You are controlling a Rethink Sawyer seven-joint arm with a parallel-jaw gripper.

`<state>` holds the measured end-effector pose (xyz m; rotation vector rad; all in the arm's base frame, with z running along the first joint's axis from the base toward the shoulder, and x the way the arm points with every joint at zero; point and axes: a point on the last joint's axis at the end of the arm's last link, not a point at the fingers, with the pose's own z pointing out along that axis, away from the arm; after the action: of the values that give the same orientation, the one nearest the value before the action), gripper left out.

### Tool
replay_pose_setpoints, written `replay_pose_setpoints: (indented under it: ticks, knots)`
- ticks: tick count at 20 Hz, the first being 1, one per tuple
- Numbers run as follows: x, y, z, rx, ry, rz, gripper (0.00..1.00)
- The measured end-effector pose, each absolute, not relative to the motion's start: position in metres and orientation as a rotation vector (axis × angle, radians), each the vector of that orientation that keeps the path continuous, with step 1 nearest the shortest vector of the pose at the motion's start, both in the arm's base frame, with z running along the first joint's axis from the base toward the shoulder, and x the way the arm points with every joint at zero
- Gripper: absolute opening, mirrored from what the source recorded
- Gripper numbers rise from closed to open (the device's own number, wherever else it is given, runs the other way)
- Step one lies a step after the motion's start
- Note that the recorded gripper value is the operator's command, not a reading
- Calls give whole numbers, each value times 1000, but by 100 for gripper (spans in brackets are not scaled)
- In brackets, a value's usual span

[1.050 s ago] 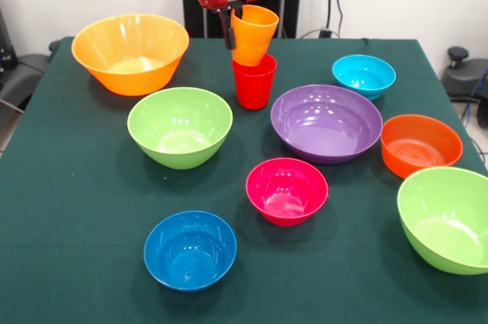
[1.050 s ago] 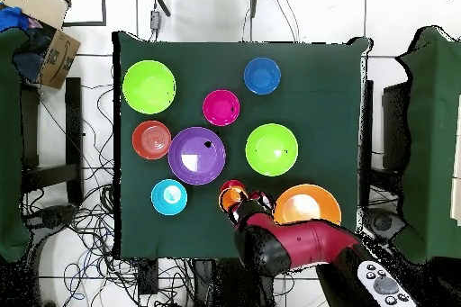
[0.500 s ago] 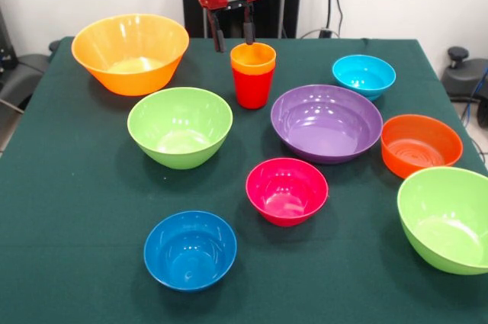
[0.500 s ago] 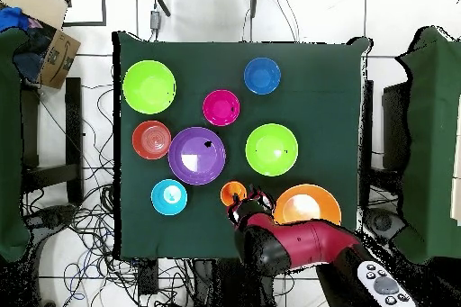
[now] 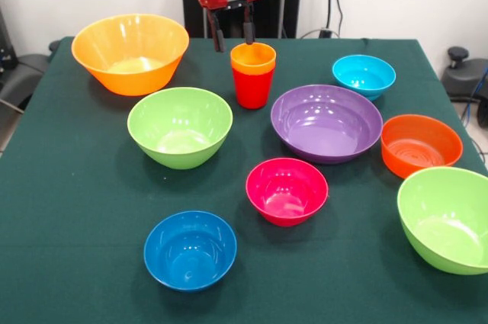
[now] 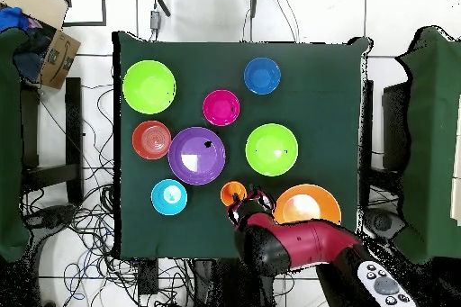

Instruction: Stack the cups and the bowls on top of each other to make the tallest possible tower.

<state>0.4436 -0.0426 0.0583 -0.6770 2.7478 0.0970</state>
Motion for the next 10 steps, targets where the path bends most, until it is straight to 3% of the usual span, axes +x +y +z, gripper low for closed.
replay_pose_setpoints:
  ticks: [10]
  knots:
    - [452, -18, 64, -707, 2796, 96, 100]
